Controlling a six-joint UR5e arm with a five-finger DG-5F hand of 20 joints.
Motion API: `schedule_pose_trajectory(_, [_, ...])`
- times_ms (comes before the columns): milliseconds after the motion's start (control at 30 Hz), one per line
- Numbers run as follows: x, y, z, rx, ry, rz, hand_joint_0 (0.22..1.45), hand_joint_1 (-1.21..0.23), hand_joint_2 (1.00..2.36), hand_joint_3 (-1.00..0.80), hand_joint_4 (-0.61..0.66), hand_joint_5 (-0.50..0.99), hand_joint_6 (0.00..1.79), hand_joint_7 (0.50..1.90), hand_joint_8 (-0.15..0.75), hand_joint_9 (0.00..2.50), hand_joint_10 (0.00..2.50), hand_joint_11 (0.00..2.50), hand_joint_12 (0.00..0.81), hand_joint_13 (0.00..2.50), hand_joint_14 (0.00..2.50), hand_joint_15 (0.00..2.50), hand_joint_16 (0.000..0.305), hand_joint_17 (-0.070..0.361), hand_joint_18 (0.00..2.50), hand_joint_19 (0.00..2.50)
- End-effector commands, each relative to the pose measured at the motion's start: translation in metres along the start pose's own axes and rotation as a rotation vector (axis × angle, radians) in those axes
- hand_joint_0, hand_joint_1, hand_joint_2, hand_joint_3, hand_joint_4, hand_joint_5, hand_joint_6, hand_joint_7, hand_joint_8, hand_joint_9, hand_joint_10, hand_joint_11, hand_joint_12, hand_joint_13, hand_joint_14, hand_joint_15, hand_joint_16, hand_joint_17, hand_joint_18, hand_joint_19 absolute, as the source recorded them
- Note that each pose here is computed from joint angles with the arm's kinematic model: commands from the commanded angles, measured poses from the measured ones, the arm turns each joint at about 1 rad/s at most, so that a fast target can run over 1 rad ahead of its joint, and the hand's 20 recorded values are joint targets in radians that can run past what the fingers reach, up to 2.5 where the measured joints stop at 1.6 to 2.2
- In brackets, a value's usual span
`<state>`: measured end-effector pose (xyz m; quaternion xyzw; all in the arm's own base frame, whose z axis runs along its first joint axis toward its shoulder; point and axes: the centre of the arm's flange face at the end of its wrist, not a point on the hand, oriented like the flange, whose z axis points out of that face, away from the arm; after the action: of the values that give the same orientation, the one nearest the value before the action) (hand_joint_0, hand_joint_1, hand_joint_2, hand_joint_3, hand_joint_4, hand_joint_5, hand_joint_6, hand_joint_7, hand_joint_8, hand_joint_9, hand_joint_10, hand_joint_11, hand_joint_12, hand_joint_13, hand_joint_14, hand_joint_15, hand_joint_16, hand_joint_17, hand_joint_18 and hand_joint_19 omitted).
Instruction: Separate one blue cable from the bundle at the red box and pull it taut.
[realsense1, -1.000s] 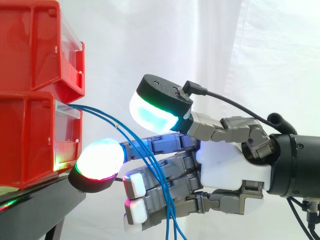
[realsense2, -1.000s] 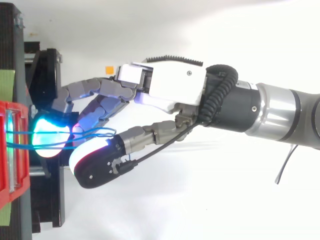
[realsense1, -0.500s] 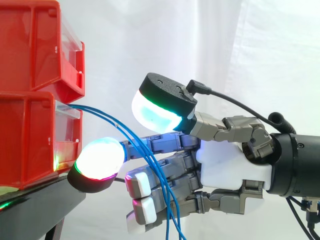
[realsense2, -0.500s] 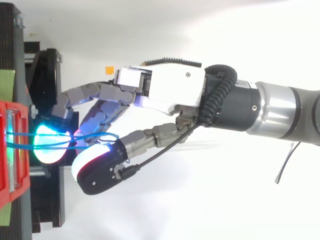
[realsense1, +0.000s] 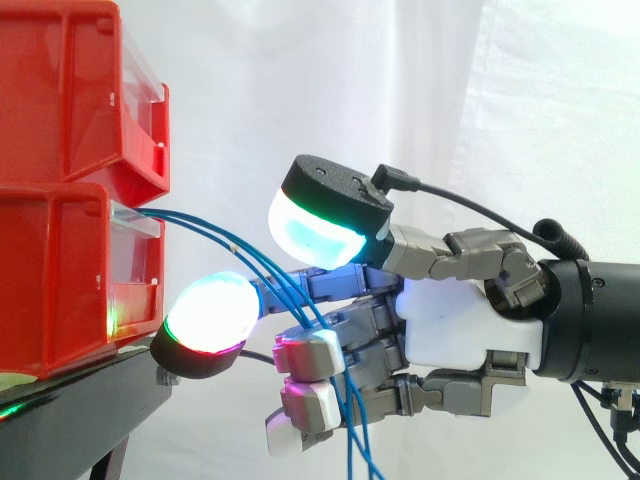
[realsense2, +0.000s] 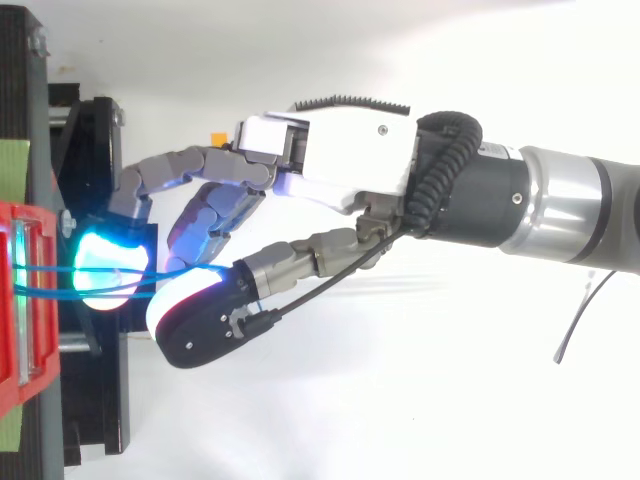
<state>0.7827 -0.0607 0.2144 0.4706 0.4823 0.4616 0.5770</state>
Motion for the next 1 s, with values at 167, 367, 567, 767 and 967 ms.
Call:
schedule_pose_trajectory(167, [0.000,0.002,0.000,0.005,0.002,-0.007,0.59,-0.68,1.01,-0.40,0.20,-0.18,0.50,1.01,0.248,0.92,0.42,1.18,0.259,1.04,0.02,1.08,0.018,0.040,0.57,0.65])
schedule_pose_trajectory(367, [-0.004,0.011,-0.004,0.027,0.017,-0.024,0.60,-0.68,1.01,-0.39,0.20,-0.17,0.50,1.01,0.243,0.89,0.64,1.16,0.257,1.05,0.02,1.11,0.018,0.040,0.58,0.65])
schedule_pose_trajectory(567, [-0.004,0.009,-0.006,0.043,0.027,-0.056,0.60,-0.68,1.01,-0.39,0.20,-0.17,0.50,1.03,0.235,0.88,0.77,1.16,0.260,1.08,0.02,1.13,0.018,0.041,0.60,0.64])
schedule_pose_trajectory(767, [-0.006,0.020,-0.011,0.065,0.053,-0.071,0.60,-0.67,1.01,-0.39,0.20,-0.17,0.50,1.02,0.234,0.88,0.83,1.14,0.263,1.08,0.02,1.12,0.018,0.041,0.60,0.64])
schedule_pose_trajectory(967, [-0.012,0.030,-0.019,0.117,0.060,-0.086,0.59,-0.66,1.01,-0.40,0.21,-0.17,0.50,1.02,0.232,0.87,0.87,1.13,0.264,1.09,0.02,1.13,0.019,0.042,0.61,0.64])
